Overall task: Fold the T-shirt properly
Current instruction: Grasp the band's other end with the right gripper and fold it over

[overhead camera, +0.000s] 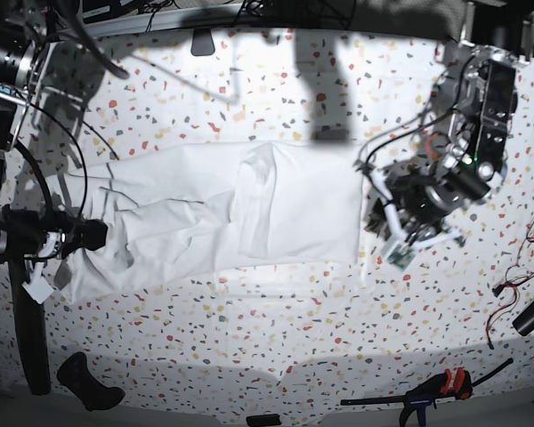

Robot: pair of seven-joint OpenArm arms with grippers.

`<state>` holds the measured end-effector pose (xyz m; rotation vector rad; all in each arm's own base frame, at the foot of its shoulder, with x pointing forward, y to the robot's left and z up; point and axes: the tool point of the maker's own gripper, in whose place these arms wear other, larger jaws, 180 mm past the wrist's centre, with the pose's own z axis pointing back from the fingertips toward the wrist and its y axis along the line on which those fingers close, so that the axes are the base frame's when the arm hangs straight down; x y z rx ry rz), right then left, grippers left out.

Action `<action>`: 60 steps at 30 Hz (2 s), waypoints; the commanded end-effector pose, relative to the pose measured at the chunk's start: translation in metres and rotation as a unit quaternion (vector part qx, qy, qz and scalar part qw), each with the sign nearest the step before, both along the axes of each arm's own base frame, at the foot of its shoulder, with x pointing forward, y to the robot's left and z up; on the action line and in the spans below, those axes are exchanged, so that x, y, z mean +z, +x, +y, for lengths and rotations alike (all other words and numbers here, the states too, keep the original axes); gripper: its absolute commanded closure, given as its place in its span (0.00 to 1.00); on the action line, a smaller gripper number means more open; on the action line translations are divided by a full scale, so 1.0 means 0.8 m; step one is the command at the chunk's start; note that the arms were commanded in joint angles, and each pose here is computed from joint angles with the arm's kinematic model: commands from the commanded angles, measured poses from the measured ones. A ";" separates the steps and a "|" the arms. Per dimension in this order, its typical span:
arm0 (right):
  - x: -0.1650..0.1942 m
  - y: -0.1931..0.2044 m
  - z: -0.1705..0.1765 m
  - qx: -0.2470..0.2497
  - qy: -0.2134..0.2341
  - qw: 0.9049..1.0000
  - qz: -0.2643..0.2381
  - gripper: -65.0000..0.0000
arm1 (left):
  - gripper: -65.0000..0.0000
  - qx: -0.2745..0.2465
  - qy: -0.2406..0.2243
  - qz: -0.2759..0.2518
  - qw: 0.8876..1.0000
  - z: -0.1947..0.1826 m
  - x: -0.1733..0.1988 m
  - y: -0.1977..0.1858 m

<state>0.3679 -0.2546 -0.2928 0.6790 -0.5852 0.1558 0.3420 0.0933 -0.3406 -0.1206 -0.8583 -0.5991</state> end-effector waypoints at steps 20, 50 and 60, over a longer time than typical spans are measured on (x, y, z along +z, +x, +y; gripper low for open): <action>0.013 0.048 0.190 0.075 0.122 0.989 -0.044 1.00 | 0.73 -0.002 0.013 0.017 1.000 0.008 -0.029 -0.025; -0.028 0.001 0.408 0.241 0.049 0.969 -0.001 0.83 | 0.73 -0.004 -0.003 0.045 0.999 0.002 -0.048 -0.052; -0.024 -0.010 0.432 0.270 0.047 0.962 -0.003 0.57 | 0.73 -0.002 0.017 0.052 0.998 0.009 -0.053 -0.053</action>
